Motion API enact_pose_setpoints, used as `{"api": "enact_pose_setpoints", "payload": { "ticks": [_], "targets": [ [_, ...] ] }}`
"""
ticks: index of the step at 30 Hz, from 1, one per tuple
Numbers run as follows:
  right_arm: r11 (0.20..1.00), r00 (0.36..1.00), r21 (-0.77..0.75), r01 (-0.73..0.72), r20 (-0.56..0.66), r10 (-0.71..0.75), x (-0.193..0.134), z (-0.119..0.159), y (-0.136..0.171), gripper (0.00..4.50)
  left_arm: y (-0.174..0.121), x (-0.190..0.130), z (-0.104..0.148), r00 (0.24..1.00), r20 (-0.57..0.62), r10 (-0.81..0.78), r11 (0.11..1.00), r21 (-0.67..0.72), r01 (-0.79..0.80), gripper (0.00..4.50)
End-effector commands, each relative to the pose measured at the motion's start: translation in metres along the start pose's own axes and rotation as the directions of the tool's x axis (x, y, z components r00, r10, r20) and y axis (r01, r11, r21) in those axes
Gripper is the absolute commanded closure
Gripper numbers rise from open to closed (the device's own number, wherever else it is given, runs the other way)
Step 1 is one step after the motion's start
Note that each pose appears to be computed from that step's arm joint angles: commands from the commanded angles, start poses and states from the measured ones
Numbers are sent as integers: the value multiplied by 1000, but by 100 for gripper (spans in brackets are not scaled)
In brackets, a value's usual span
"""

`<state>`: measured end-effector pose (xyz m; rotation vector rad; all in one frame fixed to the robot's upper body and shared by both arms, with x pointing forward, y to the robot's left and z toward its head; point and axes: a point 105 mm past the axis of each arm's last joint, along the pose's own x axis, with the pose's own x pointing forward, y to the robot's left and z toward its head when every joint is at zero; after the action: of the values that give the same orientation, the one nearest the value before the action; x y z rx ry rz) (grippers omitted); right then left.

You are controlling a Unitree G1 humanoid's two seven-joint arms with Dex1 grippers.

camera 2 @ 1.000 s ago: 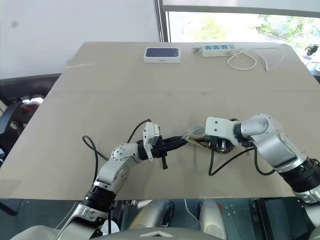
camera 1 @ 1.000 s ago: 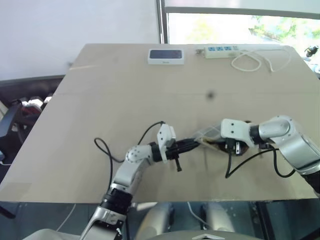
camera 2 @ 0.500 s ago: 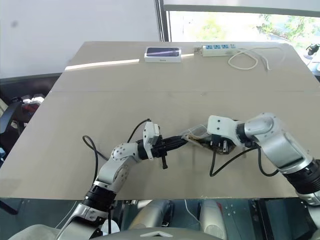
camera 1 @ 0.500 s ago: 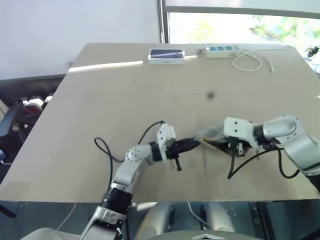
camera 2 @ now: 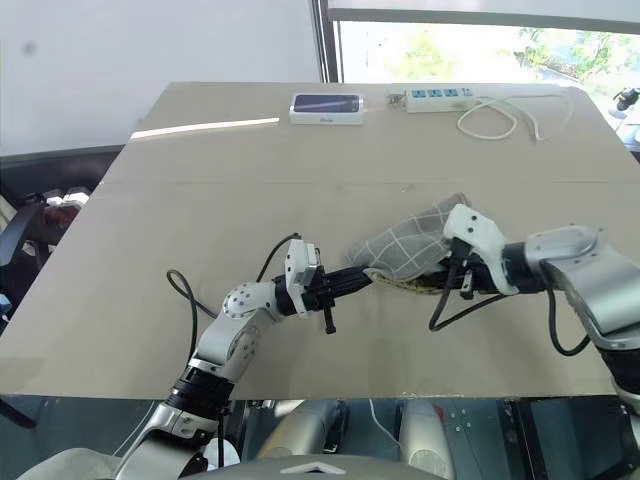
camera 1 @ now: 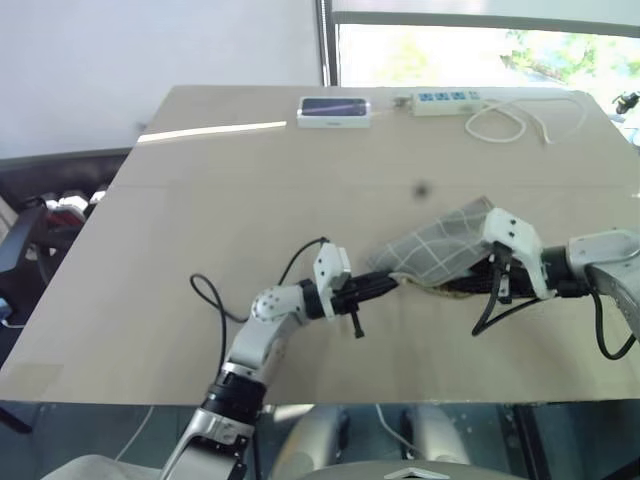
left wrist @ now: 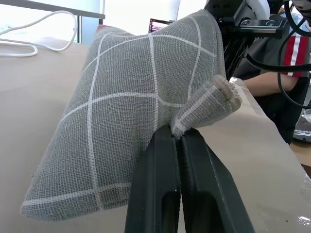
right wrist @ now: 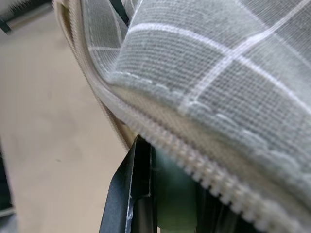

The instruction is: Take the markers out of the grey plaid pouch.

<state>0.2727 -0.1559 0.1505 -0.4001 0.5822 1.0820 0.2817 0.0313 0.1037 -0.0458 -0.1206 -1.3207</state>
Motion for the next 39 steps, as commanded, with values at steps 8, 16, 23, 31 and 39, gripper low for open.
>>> {"api": "enact_pose_setpoints", "payload": {
  "ticks": [8,16,23,31,39],
  "targets": [
    [953,983,-264,147,-70,-171,1,5,-17,412,6,0,6,999,20,27,998,-50,-26,450],
    [886,957,-444,136,-174,-234,8,-8,-23,412,14,4,33,992,102,80,983,-171,-62,450],
    [818,942,-549,171,-154,-300,2,1,-32,412,21,1,30,990,69,121,970,-221,-103,450],
    [755,914,-638,153,-199,-354,-12,-13,-40,412,36,3,34,981,72,182,945,-288,-154,450],
    [971,968,25,237,82,-239,1,6,-20,412,34,10,32,986,64,156,951,-278,-133,450]
  ]
}}
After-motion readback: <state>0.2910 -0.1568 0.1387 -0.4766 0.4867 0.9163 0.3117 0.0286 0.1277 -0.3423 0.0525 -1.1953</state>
